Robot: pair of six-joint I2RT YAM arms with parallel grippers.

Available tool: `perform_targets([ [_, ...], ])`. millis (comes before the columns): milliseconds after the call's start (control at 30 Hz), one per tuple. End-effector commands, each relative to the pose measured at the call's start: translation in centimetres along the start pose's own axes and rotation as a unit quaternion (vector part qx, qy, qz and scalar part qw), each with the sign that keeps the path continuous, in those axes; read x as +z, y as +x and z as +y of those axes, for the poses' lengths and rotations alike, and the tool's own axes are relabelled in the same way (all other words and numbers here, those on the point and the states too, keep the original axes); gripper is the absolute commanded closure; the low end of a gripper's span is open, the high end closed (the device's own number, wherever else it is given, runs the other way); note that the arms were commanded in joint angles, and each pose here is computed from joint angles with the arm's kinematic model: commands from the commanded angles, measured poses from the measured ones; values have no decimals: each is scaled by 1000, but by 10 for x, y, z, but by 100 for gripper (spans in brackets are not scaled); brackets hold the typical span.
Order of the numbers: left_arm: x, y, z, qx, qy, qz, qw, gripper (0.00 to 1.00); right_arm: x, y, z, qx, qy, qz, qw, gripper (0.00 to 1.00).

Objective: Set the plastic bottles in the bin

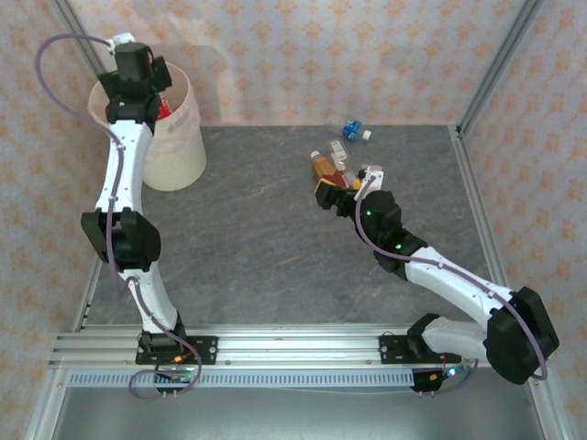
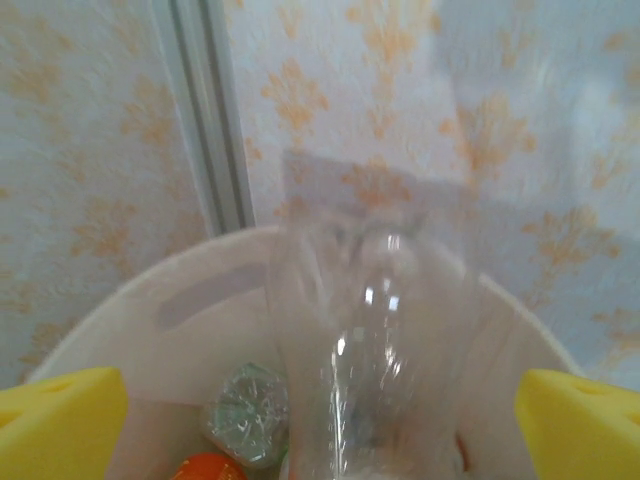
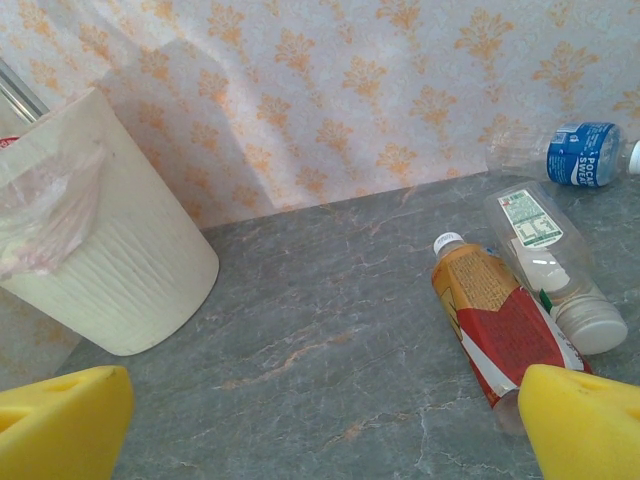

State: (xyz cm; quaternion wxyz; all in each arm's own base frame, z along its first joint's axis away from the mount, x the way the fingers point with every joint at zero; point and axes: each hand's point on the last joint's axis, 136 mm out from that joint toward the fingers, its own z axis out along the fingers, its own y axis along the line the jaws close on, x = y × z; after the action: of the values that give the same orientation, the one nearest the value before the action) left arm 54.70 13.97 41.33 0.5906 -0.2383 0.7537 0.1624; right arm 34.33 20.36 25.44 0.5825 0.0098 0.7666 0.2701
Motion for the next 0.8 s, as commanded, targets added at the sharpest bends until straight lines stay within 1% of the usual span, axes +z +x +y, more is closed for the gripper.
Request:
perform_targets([
  [0,-12,-7,12,-46,-18,24,998,0,2,-5,0,8,4,-6,1000,1],
  [67,-7,-2,2,-54,4,38,998,0,3,-4,0,10,4,-6,1000,1],
  [200,15,22,-4,-73,-1,68,995,0,4,-2,0,7,4,-2,1000,1],
  [333,36,47,-20,-91,29,106,990,1,2,-2,-3,3,11,-2,1000,1],
  [467,51,76,-32,-92,45,146,984,19,1,-1,-7,2,18,-4,1000,1],
  [533,56,86,-26,-97,22,155,983,23,1,-2,-7,3,18,-4,1000,1],
  [600,60,93,-8,-108,-21,158,981,25,1,-1,-6,3,16,-3,1000,1],
  [667,65,99,15,-133,-60,163,976,26,2,-1,-5,5,15,-2,1000,1],
  [733,68,104,29,-154,-71,174,970,27,2,-2,-5,6,15,-2,1000,1],
  [767,68,103,32,-160,-65,178,969,26,2,-2,-5,5,15,-2,1000,1],
])
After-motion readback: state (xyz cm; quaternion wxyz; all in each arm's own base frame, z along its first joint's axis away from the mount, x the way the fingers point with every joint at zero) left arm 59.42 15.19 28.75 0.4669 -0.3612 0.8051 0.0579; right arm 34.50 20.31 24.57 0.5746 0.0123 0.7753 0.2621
